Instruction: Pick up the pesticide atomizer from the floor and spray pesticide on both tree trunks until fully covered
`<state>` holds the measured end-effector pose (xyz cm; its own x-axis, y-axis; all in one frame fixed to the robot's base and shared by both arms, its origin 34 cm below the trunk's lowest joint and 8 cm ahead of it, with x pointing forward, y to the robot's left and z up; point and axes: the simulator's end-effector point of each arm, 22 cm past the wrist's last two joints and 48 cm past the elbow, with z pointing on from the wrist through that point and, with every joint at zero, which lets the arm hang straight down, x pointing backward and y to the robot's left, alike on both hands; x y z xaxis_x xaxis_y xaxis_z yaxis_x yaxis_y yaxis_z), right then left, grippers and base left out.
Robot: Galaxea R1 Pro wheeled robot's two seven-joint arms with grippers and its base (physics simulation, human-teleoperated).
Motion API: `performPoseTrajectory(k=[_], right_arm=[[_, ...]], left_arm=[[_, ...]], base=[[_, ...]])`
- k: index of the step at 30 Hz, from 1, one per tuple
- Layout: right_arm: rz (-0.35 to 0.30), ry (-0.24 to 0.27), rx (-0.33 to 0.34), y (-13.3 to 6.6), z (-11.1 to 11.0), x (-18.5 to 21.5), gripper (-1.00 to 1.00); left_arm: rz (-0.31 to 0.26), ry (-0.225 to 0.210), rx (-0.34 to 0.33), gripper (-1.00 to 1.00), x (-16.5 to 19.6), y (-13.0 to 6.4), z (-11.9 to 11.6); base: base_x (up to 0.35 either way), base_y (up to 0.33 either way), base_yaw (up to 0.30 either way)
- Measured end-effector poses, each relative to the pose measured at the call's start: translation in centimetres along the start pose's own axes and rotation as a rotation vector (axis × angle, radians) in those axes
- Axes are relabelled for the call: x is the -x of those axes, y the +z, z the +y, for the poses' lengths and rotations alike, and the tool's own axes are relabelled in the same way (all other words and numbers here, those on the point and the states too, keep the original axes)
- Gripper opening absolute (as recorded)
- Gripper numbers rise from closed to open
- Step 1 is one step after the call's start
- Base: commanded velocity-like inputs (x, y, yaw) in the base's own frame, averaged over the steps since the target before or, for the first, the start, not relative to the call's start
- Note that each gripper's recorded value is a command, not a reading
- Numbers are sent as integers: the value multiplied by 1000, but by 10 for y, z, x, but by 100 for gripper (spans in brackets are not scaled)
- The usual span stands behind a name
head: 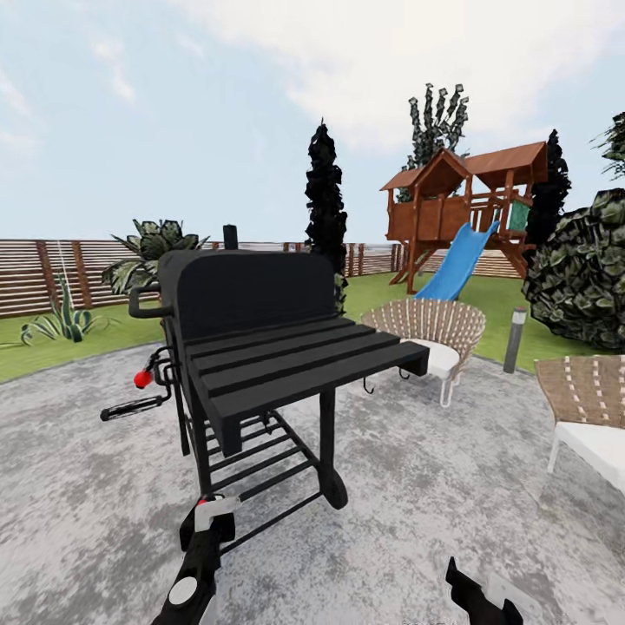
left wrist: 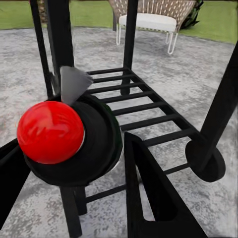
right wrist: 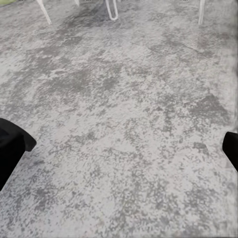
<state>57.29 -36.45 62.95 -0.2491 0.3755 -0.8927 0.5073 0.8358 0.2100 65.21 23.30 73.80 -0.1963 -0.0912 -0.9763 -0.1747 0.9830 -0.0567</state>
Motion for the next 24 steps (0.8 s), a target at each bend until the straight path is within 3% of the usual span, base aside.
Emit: performPoseTrajectory(k=[24], right_arm=[[22, -11, -11, 2, -5, -11, 100]], left_arm=[[26, 4, 2, -100, -14, 2, 1]], base=[[0, 0, -211]])
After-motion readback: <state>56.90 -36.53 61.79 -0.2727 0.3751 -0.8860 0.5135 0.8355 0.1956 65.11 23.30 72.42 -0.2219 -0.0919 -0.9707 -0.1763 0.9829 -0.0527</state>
